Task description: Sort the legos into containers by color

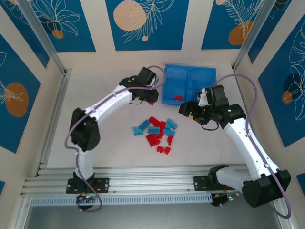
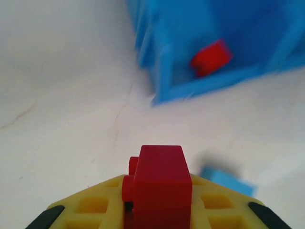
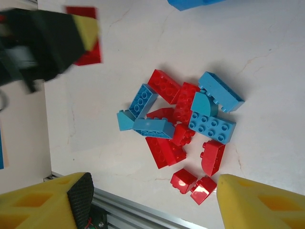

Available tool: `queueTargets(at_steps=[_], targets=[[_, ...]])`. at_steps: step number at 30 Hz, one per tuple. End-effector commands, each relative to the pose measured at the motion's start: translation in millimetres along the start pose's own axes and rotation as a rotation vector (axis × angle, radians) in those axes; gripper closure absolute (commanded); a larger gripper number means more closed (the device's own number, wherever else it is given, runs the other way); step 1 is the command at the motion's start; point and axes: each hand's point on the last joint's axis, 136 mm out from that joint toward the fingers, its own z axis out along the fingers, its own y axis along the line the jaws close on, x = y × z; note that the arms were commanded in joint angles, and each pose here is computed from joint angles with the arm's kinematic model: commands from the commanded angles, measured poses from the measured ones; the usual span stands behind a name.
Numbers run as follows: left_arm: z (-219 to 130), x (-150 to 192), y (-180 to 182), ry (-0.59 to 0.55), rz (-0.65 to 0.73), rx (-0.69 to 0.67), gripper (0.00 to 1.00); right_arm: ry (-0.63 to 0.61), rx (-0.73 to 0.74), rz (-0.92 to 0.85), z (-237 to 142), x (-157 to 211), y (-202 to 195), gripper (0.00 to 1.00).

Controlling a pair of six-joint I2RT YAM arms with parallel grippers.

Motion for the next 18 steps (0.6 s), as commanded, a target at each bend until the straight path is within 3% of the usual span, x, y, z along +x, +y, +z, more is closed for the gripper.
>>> queueTargets(at_steps=[1,6,11,18], targets=[[-20.3,-44.2,-27.8,-0.155,-0.141,0.145,0.83,-0.055,-0.016,0.007,-12.5,-8.7,6.2,0.29],[4.7,-79.8,-55.7,-0.22,-0.151,0.196,0.83,-0.077,0.022,0.042,-15.9,-10.5,-4.1,0.29],[38.0,-109.8,-65.2,-0.267,-0.118,0.125,0.83,-0.061,0.102,0.05,-20.8,-5.5,-17.8,0.29],[90.8,-112.1,-73.5,-0.305,-0.061,0.081,0.78,-0.075,0.125,0.052,-30.4,-1.0,-22.2,0.3]])
